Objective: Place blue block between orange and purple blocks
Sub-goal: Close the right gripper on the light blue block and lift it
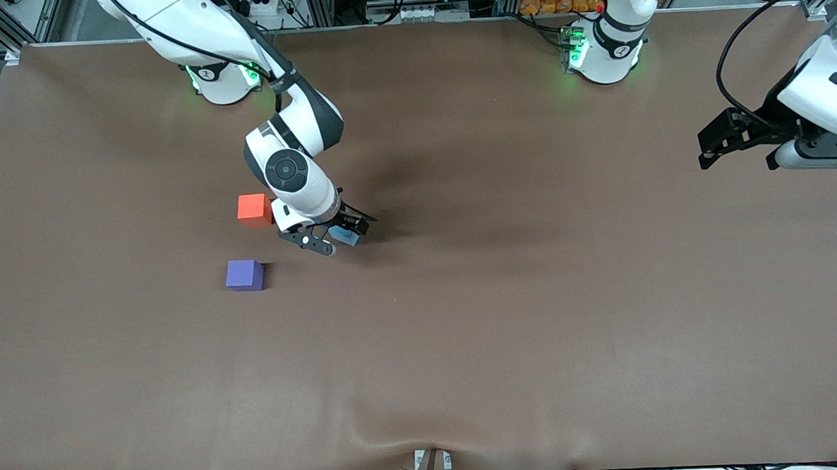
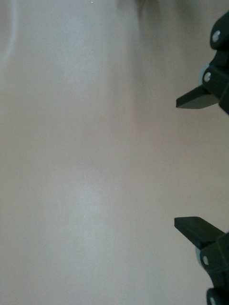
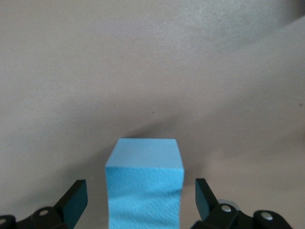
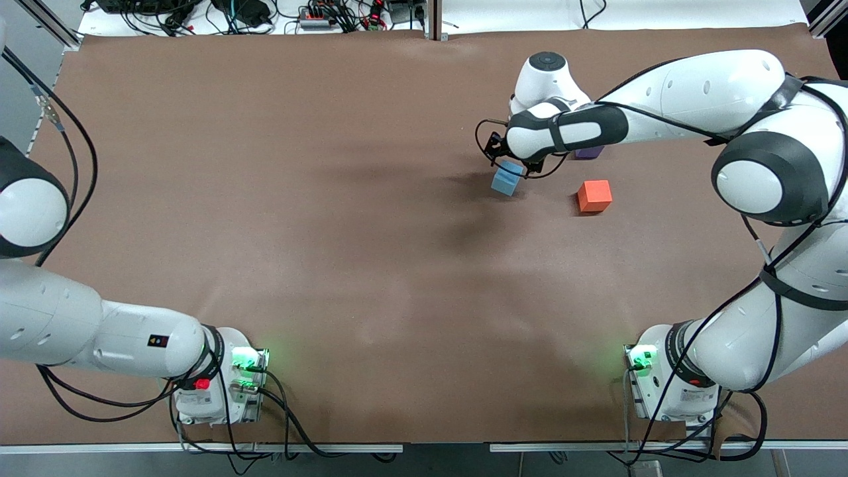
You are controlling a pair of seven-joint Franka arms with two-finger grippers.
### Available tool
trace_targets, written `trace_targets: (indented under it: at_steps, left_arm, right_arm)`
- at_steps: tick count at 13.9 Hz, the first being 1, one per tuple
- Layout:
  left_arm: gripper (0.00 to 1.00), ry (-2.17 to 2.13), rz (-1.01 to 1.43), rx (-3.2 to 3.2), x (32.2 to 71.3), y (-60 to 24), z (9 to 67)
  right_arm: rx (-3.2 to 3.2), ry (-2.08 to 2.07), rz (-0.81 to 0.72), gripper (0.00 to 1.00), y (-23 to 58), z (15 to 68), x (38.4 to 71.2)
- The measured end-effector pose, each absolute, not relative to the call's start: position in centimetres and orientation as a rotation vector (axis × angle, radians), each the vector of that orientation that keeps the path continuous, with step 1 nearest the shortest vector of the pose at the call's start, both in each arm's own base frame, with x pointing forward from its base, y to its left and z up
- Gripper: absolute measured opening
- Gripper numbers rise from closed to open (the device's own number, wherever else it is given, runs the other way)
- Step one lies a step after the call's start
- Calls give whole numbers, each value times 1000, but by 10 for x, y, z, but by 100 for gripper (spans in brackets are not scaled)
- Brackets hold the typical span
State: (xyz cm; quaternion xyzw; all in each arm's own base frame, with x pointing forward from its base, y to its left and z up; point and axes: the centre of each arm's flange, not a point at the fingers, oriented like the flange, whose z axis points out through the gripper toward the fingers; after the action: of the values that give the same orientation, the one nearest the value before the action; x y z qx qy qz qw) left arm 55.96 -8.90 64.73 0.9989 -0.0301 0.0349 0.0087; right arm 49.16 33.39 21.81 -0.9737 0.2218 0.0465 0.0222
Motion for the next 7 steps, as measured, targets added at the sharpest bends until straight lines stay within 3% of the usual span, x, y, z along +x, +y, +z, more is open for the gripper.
trace_targets:
  at_steps: [3,7]
  left_arm:
    - [100,-69,89,3123,557,-79,649]
    - [100,-59,65,3128,550,-76,653]
  right_arm:
    - [-3029,674,128,93,340,209,488]
    - [-3049,657,126,58,341,207,487]
